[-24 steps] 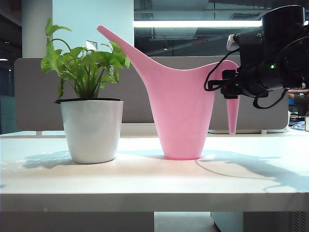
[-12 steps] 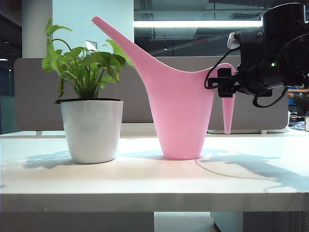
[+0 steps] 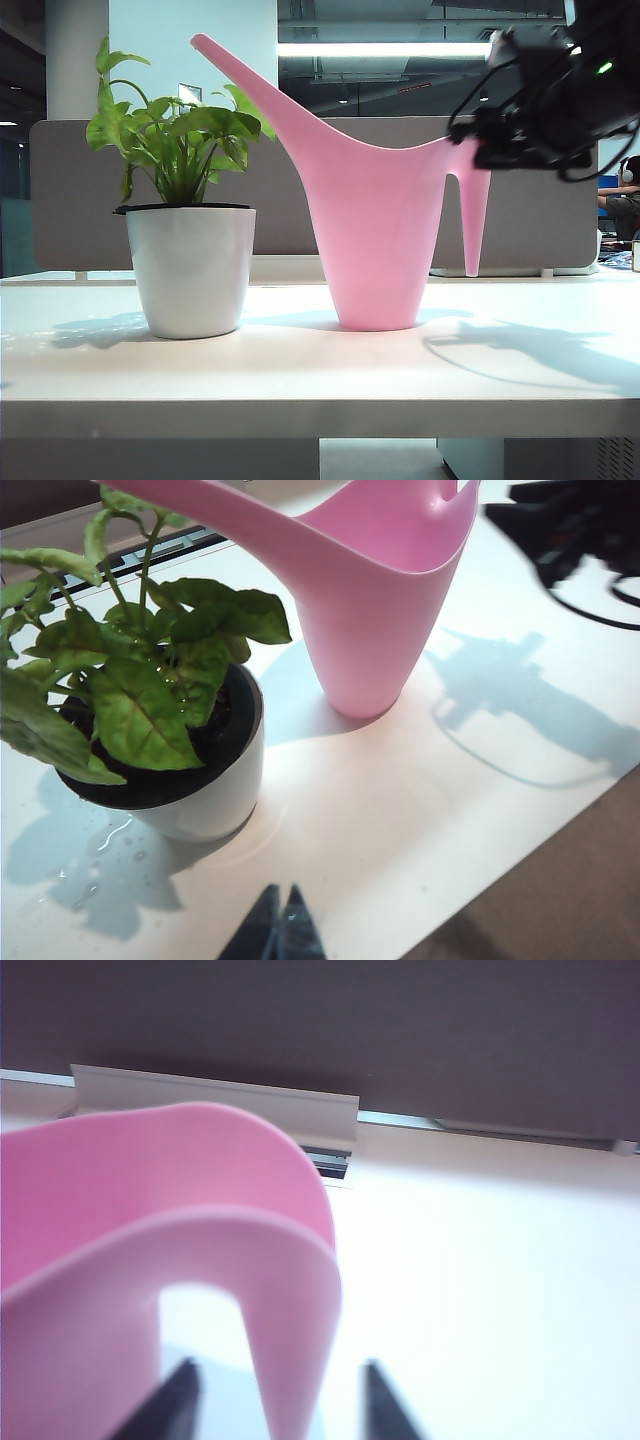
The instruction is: Pick up the watering can from the table, water the potted plant, and put the can back.
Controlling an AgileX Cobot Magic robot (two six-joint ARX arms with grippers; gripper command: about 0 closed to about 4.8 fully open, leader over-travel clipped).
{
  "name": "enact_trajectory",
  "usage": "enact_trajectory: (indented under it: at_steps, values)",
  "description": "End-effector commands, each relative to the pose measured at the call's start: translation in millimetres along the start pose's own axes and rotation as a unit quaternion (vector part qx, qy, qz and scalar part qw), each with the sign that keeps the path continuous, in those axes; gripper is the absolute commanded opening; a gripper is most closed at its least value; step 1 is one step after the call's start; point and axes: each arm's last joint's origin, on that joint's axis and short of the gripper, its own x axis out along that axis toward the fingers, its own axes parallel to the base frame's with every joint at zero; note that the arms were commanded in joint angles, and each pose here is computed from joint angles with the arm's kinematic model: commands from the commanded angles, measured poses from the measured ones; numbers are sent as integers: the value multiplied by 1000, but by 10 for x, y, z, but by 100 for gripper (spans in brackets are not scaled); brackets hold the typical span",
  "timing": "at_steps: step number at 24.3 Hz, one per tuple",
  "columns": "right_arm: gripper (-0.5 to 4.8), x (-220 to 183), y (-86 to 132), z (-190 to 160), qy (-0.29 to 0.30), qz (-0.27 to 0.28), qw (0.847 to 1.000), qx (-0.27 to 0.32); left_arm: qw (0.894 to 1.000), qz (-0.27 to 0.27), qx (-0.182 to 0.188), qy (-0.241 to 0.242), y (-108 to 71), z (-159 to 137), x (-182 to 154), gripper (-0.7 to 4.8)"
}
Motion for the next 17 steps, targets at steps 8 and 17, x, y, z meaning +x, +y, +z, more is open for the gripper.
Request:
enact_trajectory:
  at_steps: [8,17]
  values:
    - [-6,-1119,-136,6,-20,27,999,6,1000,0,1,-6,-1,12,-8,4]
    - [-6,-1734,-200,-286,-49,52,997,11,1000,0,1,-7,-1,12,-9,4]
